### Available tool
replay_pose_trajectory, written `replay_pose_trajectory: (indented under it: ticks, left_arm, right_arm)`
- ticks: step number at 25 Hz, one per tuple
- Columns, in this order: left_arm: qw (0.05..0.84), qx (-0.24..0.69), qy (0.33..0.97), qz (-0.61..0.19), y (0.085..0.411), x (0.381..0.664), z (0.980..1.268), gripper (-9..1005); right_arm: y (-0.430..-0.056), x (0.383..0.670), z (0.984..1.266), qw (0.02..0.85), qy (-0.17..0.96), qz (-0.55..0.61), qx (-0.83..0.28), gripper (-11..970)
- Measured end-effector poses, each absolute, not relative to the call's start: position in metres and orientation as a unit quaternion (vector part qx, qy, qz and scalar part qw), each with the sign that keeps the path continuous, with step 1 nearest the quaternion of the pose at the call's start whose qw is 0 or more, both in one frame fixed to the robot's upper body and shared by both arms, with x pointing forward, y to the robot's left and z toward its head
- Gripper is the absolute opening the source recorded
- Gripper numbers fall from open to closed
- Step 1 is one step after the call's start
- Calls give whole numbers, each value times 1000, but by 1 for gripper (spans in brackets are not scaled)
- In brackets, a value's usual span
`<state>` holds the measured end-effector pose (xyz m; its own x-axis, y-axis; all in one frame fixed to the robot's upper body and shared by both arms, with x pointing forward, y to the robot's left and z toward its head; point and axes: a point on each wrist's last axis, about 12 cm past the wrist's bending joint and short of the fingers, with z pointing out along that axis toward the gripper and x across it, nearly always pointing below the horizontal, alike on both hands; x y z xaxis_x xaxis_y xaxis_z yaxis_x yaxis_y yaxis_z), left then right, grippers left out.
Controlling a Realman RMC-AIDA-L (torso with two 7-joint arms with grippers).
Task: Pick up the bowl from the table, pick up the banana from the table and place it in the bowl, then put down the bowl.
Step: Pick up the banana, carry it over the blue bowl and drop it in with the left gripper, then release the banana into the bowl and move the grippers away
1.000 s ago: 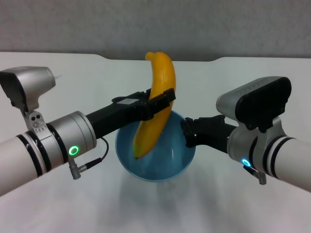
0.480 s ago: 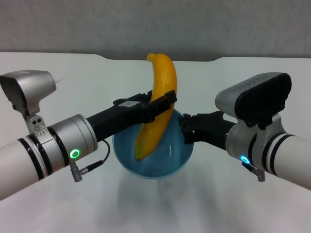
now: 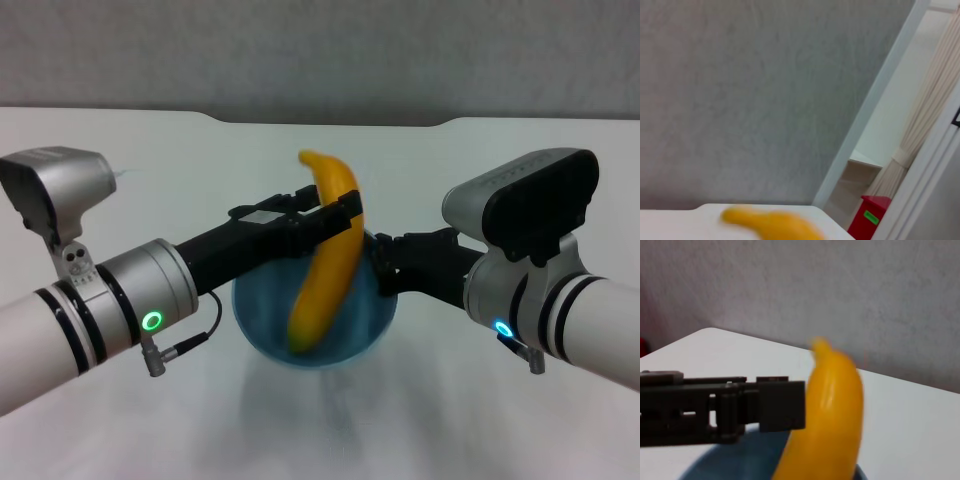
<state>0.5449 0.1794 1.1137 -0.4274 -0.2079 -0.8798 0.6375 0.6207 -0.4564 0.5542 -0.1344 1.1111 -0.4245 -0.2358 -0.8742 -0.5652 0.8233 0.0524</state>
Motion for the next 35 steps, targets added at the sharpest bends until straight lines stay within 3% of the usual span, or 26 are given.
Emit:
replay_pose_trajectory:
  ticks: [6, 16, 19, 24, 35]
  left_arm:
    - [523, 127, 737, -410, 187, 545, 1108, 643]
    - [542, 121, 737, -385, 198, 548, 1107, 838]
    - [550, 122, 750, -346, 206, 553, 1106, 915]
    - [550, 155, 780, -255, 219, 560, 1105, 909]
    - [494, 123, 853, -111, 262, 571, 1093, 909]
  right_arm:
    - [-135, 554, 1110, 478, 827, 172, -241, 49]
    - [-138, 554, 1109, 473, 831, 170, -237, 50]
    - [-138, 554, 1109, 467, 835, 169, -238, 50]
    - [-140, 555, 1108, 459, 840, 166, -238, 50]
    - [-149, 564, 1115, 449, 850, 163, -224, 51]
